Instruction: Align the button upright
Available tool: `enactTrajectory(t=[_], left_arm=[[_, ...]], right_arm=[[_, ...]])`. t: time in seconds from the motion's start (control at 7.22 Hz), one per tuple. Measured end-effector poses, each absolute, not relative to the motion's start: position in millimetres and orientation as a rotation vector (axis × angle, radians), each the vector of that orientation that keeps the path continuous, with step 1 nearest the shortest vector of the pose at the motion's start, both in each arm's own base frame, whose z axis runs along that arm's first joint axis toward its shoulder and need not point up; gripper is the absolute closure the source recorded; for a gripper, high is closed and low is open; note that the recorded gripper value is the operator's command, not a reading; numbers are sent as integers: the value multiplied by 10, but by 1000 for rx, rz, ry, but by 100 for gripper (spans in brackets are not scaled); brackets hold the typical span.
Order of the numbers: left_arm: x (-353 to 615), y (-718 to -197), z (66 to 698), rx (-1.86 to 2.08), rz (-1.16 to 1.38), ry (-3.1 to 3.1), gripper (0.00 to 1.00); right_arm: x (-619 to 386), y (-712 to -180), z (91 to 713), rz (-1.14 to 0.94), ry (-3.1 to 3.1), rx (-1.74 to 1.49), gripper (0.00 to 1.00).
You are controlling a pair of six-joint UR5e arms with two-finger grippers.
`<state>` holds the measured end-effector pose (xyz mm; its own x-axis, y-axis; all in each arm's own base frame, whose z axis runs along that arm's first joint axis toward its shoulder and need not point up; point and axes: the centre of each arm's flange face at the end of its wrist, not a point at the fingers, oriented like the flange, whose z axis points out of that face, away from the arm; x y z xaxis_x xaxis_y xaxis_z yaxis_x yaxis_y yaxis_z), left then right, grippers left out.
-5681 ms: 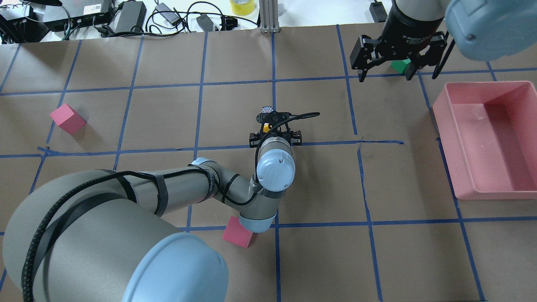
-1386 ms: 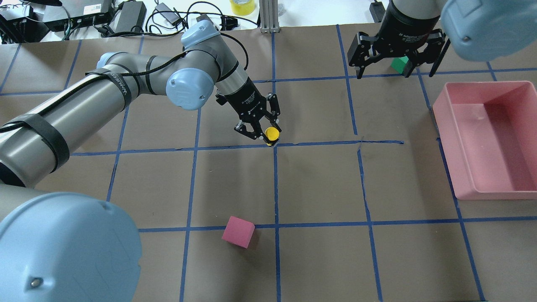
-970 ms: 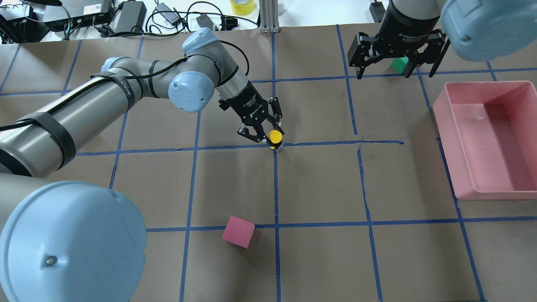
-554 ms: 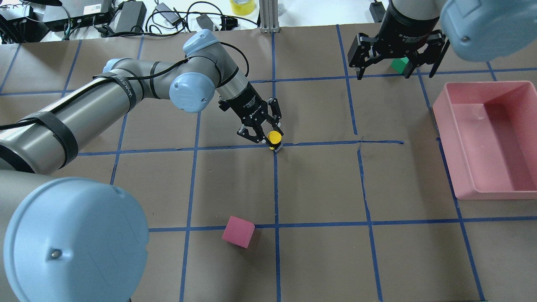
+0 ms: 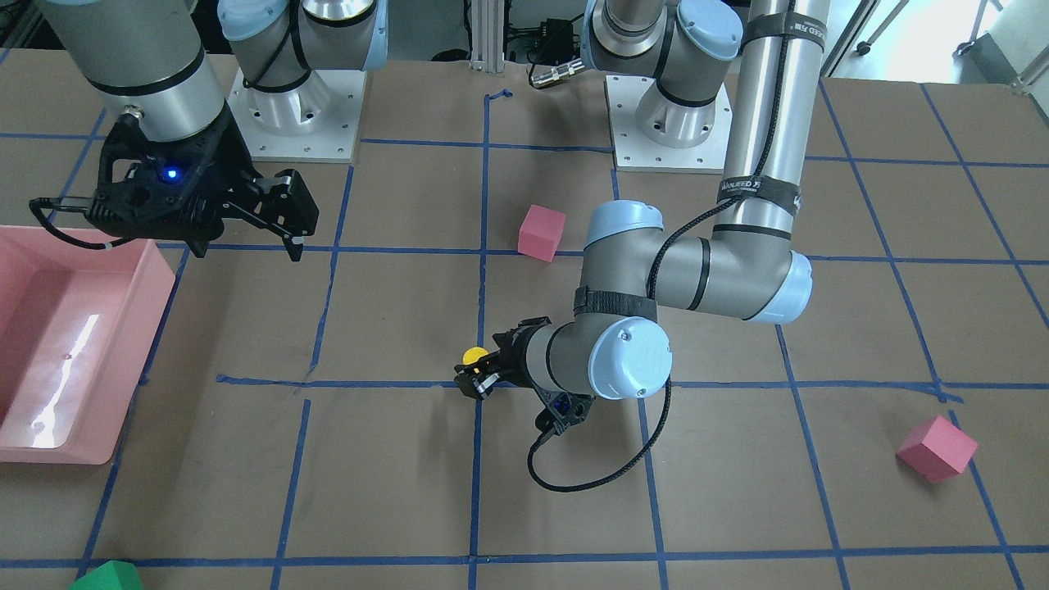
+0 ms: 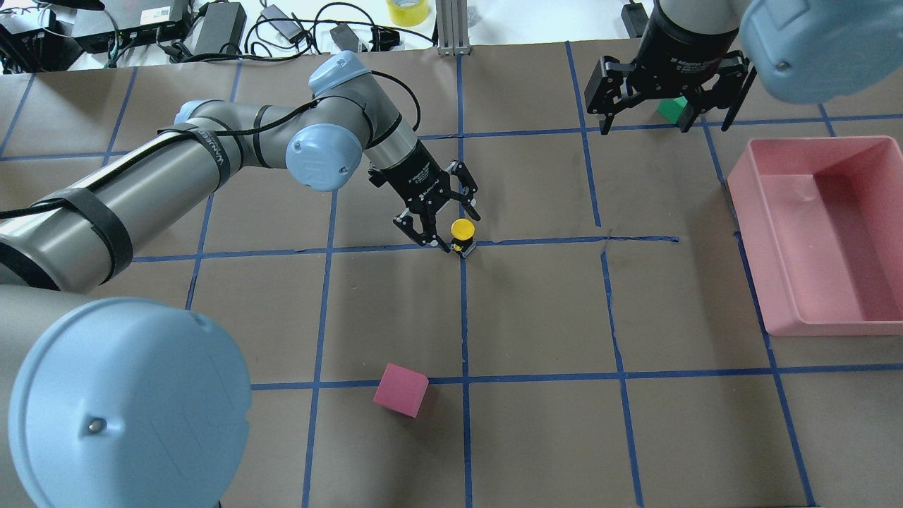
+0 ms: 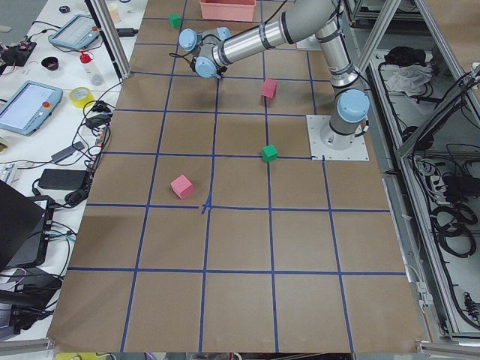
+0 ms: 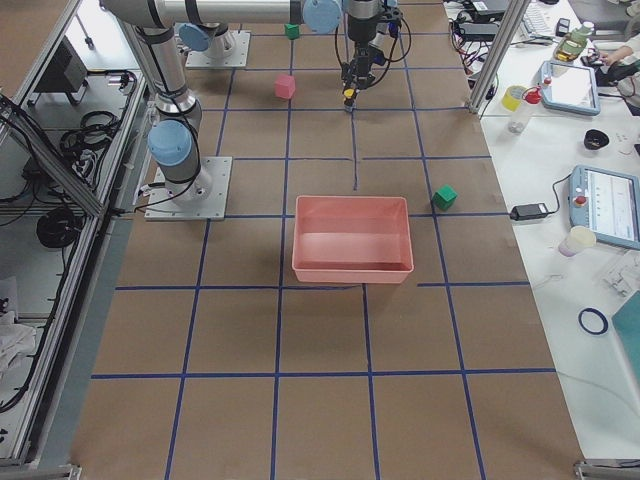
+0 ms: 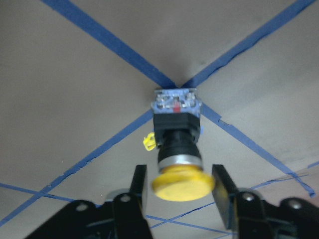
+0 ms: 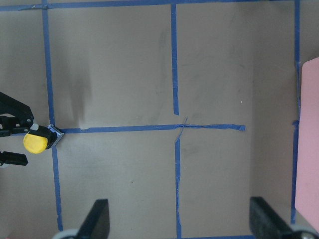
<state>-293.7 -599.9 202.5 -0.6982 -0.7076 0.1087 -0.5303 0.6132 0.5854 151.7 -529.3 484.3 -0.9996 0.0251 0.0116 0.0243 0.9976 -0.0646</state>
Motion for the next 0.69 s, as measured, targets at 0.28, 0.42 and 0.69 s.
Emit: enactTrajectory(t=[0.28,0.42,0.69], left_arm=[[-2833,-6004,2378,950,-643,-2576,0],[-2711,-5938,2671,879,-556,-2655,0],[-2456,-5534,3483,576,-382,-2869,0]], right_arm=[[1516,-5291,4837,97,-3127,-39,0],[1516,-5291,4836,96,-3127,-39,0],[1517,-5290,4834,96,-3127,-39,0]])
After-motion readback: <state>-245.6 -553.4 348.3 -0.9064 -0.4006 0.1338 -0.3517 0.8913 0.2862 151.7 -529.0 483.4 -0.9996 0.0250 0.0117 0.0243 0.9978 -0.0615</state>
